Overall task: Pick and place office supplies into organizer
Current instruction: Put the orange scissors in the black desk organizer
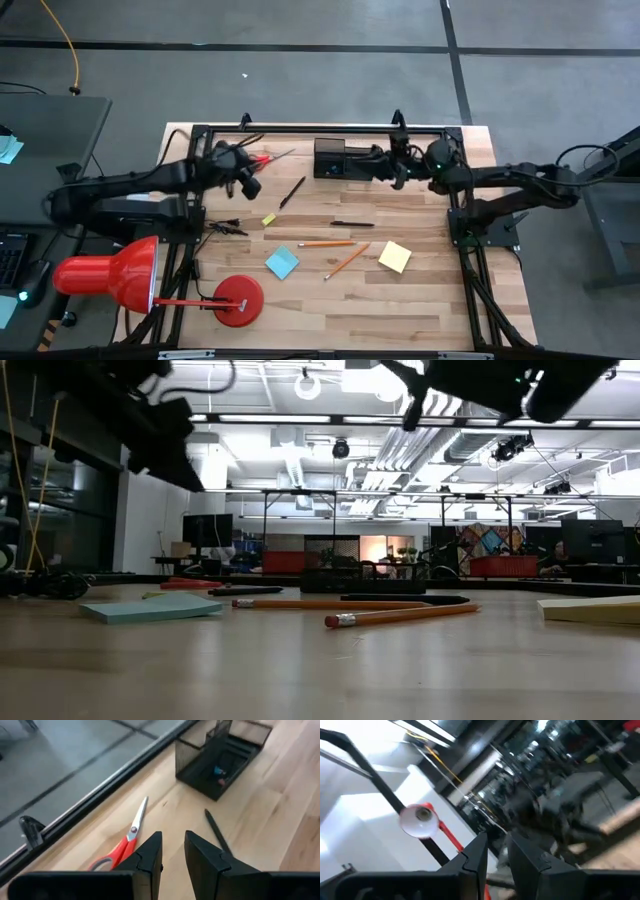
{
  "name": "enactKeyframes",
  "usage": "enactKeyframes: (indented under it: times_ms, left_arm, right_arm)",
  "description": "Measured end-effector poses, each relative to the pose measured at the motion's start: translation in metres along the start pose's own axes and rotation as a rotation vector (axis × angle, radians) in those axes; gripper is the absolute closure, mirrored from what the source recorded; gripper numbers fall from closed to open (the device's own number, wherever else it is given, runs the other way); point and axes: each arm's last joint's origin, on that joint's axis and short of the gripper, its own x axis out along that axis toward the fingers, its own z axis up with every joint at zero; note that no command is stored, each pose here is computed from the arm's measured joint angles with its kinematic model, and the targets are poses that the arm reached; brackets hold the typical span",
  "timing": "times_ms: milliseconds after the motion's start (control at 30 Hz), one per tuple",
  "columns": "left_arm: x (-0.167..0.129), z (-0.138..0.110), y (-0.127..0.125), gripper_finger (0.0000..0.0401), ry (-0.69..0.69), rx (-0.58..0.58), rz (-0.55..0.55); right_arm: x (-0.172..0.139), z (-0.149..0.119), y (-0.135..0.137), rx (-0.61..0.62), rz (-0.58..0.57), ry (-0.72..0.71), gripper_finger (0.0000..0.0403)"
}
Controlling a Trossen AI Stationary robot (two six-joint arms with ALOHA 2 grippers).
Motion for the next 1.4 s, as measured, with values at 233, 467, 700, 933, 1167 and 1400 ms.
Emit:
enactKeyframes:
  times_ms: [233, 467, 700, 933, 1167, 1400]
  left_arm:
    - [0.039, 0.029, 0.043, 0.0327, 0.282, -0.05, -0.157]
    - [0.062, 0.042, 0.075, 0.0327, 0.481, 0.069, -0.178]
    - [0.085, 0.041, 0.078, 0.0327, 0.585, 0.263, -0.328]
    - [0.108, 0.023, 0.08, 0.0327, 0.717, 0.38, -0.296]
    - [0.124, 0.015, 0.081, 0.0327, 0.76, 0.417, -0.285]
    - [0.134, 0.009, 0.082, 0.0327, 0.799, 0.435, -0.263]
  right_arm:
    - [-0.024, -0.002, 0.011, -0.011, 0.02, -0.025, 0.0336]
    - [-0.027, -0.004, 0.018, -0.033, 0.045, -0.018, 0.0336]
    - [-0.025, -0.008, 0.021, -0.032, 0.051, 0.006, 0.0336]
    - [-0.025, -0.009, 0.021, -0.036, 0.047, 0.012, 0.0336]
    - [-0.025, -0.01, 0.02, -0.033, 0.041, 0.015, 0.0336]
    - [-0.025, -0.011, 0.018, -0.025, 0.019, 0.027, 0.0336]
